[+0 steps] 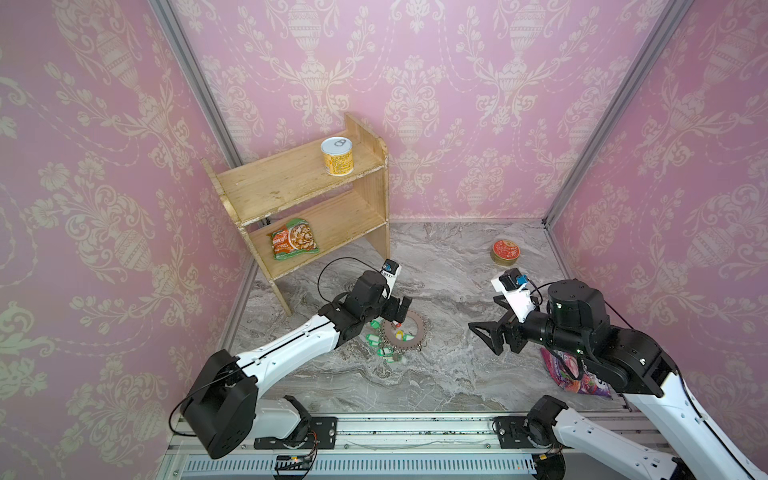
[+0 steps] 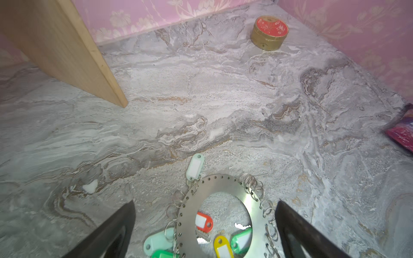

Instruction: Put the keys on the keyring

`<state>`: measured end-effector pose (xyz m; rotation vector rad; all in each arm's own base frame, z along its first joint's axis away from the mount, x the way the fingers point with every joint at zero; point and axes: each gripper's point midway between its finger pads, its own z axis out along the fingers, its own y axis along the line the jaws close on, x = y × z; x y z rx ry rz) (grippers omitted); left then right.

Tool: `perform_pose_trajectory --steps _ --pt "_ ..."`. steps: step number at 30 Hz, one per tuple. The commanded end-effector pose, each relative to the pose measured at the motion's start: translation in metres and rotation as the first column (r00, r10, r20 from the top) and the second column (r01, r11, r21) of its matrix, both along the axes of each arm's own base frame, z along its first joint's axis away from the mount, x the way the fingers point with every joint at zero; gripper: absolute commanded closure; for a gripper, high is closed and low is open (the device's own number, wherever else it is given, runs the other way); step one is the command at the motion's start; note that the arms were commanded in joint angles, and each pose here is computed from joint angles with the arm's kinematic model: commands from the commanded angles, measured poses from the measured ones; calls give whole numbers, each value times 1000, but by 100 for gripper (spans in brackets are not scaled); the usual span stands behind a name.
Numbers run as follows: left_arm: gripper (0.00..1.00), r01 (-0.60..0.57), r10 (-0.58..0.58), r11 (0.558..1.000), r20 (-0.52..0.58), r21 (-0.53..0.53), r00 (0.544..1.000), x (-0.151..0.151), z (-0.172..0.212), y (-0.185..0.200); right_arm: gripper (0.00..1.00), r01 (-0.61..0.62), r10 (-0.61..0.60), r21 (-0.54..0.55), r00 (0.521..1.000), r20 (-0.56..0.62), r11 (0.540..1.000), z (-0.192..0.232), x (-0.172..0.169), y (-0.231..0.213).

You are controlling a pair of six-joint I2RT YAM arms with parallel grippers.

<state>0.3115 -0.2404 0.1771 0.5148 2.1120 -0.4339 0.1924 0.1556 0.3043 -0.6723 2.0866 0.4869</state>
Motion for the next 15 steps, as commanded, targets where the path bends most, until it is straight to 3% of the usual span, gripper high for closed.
perform_pose_trajectory --steps 1,6,9,15 --pt "1 -60 58 998 99 19 993 -13 7 32 0 179 -178 -6 983 48 984 -6 32 -22" --pt "1 -94 85 995 221 34 972 -37 18 68 0 369 -369 1 929 40 929 -25 69 -56" --pt "1 -190 168 980 274 55 947 -45 23 98 0 467 -467 -4 883 46 884 -37 88 -77" --pt "1 -407 379 913 381 -7 843 -53 34 158 0 567 -562 -26 820 106 823 -64 121 -104"
